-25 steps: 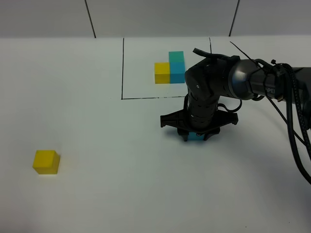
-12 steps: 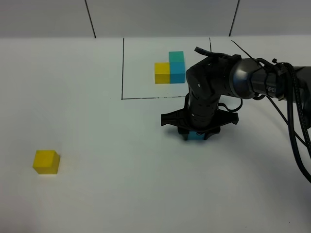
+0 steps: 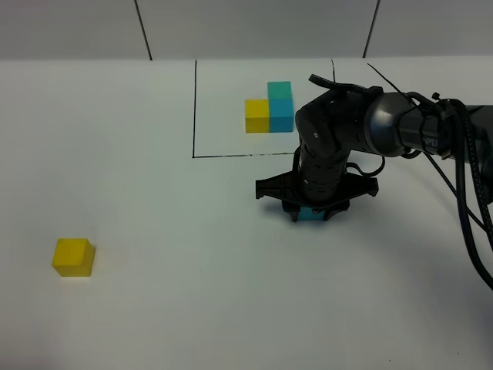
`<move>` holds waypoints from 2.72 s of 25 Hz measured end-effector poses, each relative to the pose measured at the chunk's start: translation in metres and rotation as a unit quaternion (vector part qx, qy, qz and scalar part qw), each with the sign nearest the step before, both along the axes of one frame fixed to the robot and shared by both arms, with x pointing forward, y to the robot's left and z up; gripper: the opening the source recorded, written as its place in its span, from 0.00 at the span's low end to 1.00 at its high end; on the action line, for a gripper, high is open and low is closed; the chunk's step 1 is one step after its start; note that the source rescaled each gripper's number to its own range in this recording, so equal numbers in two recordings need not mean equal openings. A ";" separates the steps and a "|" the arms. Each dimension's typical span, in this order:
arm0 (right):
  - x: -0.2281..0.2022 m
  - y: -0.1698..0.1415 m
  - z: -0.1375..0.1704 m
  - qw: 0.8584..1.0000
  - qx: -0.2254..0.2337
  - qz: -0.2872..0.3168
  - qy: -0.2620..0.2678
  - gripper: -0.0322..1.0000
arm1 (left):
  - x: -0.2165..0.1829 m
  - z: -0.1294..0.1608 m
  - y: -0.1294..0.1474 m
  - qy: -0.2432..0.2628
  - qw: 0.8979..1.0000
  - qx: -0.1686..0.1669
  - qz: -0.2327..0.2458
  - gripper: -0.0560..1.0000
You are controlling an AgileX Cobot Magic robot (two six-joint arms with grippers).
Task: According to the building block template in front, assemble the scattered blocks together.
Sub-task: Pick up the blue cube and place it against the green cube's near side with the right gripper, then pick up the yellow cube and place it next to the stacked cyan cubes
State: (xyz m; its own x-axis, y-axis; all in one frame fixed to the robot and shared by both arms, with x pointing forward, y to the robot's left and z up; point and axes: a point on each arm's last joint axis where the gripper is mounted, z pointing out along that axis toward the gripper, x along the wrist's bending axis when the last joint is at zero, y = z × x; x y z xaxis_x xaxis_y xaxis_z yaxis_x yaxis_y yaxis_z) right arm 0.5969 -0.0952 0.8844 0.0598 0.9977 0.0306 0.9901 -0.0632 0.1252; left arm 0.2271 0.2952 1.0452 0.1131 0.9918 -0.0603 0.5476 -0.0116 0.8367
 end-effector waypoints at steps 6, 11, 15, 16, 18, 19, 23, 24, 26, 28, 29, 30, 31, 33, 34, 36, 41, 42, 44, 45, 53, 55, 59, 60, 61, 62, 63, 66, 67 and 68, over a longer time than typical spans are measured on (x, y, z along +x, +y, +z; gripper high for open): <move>0.000 0.000 0.000 1.000 0.000 0.000 0.000 0.04 | 0.000 0.000 0.000 0.000 1.000 0.000 0.000 0.64; 0.000 0.000 0.000 1.000 0.000 0.000 0.000 0.04 | 0.000 0.000 0.000 0.000 1.000 0.000 0.000 0.64; 0.000 0.000 0.000 1.000 0.000 0.001 0.000 0.04 | 0.000 0.000 0.000 0.000 1.000 0.000 0.000 0.64; 0.000 0.000 0.000 1.000 0.000 0.002 0.000 0.04 | 0.000 0.000 0.000 0.000 1.000 0.000 0.000 0.64; 0.000 0.000 0.000 1.000 0.000 0.001 0.000 0.04 | 0.000 0.000 0.000 0.000 1.000 0.000 0.000 0.64; 0.000 -0.001 0.000 1.000 0.001 0.001 0.001 0.04 | 0.000 0.000 0.000 0.000 1.000 0.000 0.000 0.64; 0.000 -0.001 0.000 1.000 0.002 -0.001 0.001 0.04 | 0.000 0.000 0.000 0.000 1.000 0.000 0.000 0.64; 0.000 -0.001 0.000 1.000 0.002 -0.001 0.001 0.04 | 0.000 0.000 0.000 0.000 1.000 0.000 0.000 0.64; 0.000 -0.001 0.000 1.000 0.002 -0.001 0.001 0.04 | 0.000 0.000 0.000 0.000 1.000 0.000 0.000 0.64; 0.000 -0.001 0.000 1.000 0.002 0.000 0.001 0.06 | 0.000 0.000 0.000 0.000 1.000 0.000 0.000 0.64; 0.000 -0.001 0.000 1.000 0.003 0.002 0.001 0.08 | 0.000 0.000 0.000 0.000 1.000 0.000 0.000 0.64; 0.000 0.000 0.001 1.000 0.004 0.004 0.001 0.12 | 0.000 0.000 0.000 0.000 1.000 0.000 0.000 0.64; 0.000 0.000 0.001 1.000 0.006 0.004 0.001 0.19 | 0.000 0.000 0.000 0.000 1.000 0.000 0.000 0.64; 0.001 0.000 0.003 1.000 0.009 0.008 -0.003 0.33 | 0.000 0.000 0.000 0.000 1.000 0.000 0.000 0.64; 0.001 0.000 0.004 1.000 0.008 0.009 -0.005 0.41 | 0.000 0.000 0.000 0.000 1.000 0.000 0.000 0.64; 0.002 -0.002 0.005 1.000 0.006 0.016 -0.007 0.56 | 0.000 0.000 0.000 0.000 1.000 0.000 0.000 0.64; -0.002 -0.005 0.017 0.998 -0.004 0.055 -0.008 0.82 | 0.000 0.000 0.000 0.000 1.000 0.000 0.000 0.64; -0.002 -0.005 0.024 0.998 -0.004 0.067 -0.011 0.84 | 0.000 0.000 0.000 0.000 1.000 0.000 0.000 0.64; -0.003 -0.008 0.038 0.996 -0.004 0.090 -0.020 0.85 | 0.000 0.000 0.000 0.000 1.000 0.000 0.000 0.64; -0.004 -0.010 0.047 0.995 -0.002 0.096 -0.026 0.85 | 0.000 0.000 0.000 0.000 1.000 0.000 0.000 0.64; -0.008 -0.047 0.107 0.992 0.044 0.111 -0.048 0.86 | 0.000 0.000 0.000 0.000 1.000 0.000 0.000 0.64; -0.009 -0.068 0.110 0.993 0.050 0.098 -0.050 0.86 | 0.000 0.000 0.000 0.000 1.000 0.000 0.000 0.64; -0.019 -0.108 0.108 0.996 0.045 0.066 -0.051 0.86 | 0.000 0.000 0.000 0.000 1.000 0.000 0.000 0.64; -0.022 -0.116 0.108 0.996 0.044 0.061 -0.054 0.86 | 0.000 0.000 0.000 0.000 1.000 0.000 0.000 0.64; -0.024 -0.124 0.108 0.996 0.043 0.056 -0.059 0.86 | 0.000 0.000 0.000 0.000 1.000 0.000 0.000 0.64; -0.024 -0.133 0.110 0.996 0.042 0.050 -0.063 0.86 | 0.000 0.000 0.000 0.000 1.000 0.000 0.000 0.64; -0.024 -0.141 0.112 0.996 0.044 0.043 -0.067 0.86 | 0.000 0.000 0.000 0.000 1.000 0.000 0.000 0.64; -0.022 -0.178 0.118 0.996 0.041 0.012 -0.077 0.86 | 0.000 0.000 0.000 0.000 1.000 0.000 0.000 0.64; -0.022 -0.188 0.119 0.996 0.037 0.010 -0.076 0.86 | 0.000 0.000 0.000 0.000 1.000 0.000 0.000 0.64; -0.023 -0.199 0.120 0.997 0.033 0.003 -0.073 0.86 | 0.000 0.000 0.000 0.000 1.000 0.000 0.000 0.64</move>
State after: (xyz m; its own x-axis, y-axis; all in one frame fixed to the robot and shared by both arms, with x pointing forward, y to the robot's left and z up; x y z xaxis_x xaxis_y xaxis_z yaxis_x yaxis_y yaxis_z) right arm 0.5737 -0.2938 1.0041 0.0432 0.9936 0.1042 0.9620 -0.0695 0.2641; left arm 0.2271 0.2952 1.0452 0.1131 0.9918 -0.0603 0.5476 -0.0116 0.8367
